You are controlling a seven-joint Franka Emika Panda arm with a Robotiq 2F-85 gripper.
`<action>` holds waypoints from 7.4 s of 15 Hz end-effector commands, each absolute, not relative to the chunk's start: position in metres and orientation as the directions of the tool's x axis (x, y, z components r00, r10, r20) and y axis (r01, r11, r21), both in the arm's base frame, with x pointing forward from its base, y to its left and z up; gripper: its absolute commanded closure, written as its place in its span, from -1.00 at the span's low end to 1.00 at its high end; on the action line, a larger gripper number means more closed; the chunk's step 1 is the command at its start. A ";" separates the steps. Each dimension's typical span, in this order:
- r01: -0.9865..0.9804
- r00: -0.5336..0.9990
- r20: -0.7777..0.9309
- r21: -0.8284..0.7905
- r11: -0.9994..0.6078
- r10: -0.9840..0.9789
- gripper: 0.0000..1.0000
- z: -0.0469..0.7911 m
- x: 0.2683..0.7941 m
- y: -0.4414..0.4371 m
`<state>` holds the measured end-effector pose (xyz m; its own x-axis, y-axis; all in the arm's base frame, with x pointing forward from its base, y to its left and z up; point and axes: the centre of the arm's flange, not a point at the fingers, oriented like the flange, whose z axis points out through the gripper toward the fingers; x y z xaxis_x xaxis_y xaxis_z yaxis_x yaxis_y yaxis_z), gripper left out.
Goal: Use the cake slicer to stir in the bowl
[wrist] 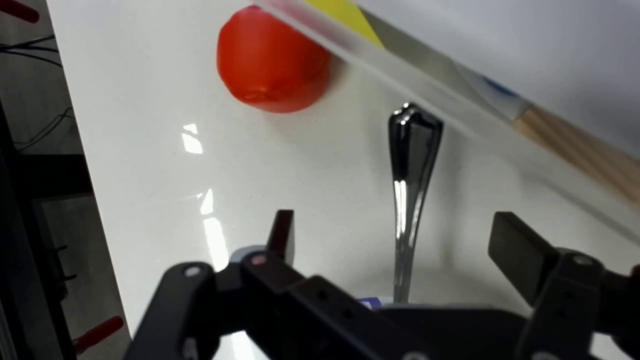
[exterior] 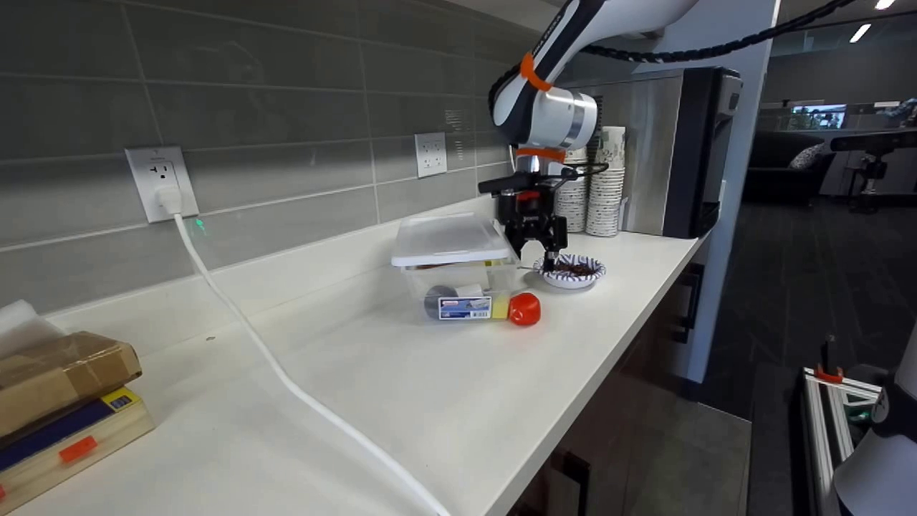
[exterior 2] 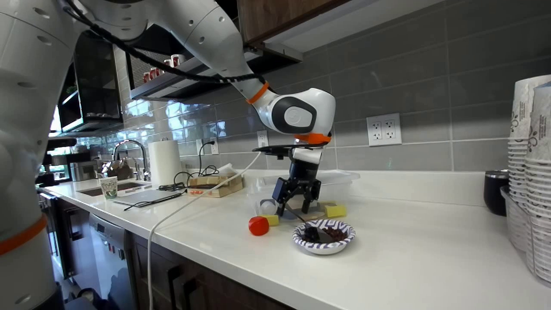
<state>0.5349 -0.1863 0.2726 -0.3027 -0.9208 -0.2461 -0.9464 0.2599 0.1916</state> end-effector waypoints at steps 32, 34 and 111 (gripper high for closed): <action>-0.987 -0.154 -0.341 0.086 0.133 -0.927 0.98 0.321 0.531 -0.180; -0.991 -0.133 -0.354 0.063 0.118 -0.926 0.98 0.333 0.529 -0.183; -0.993 0.102 -0.749 -0.113 -0.026 -0.655 0.98 0.271 0.522 -0.173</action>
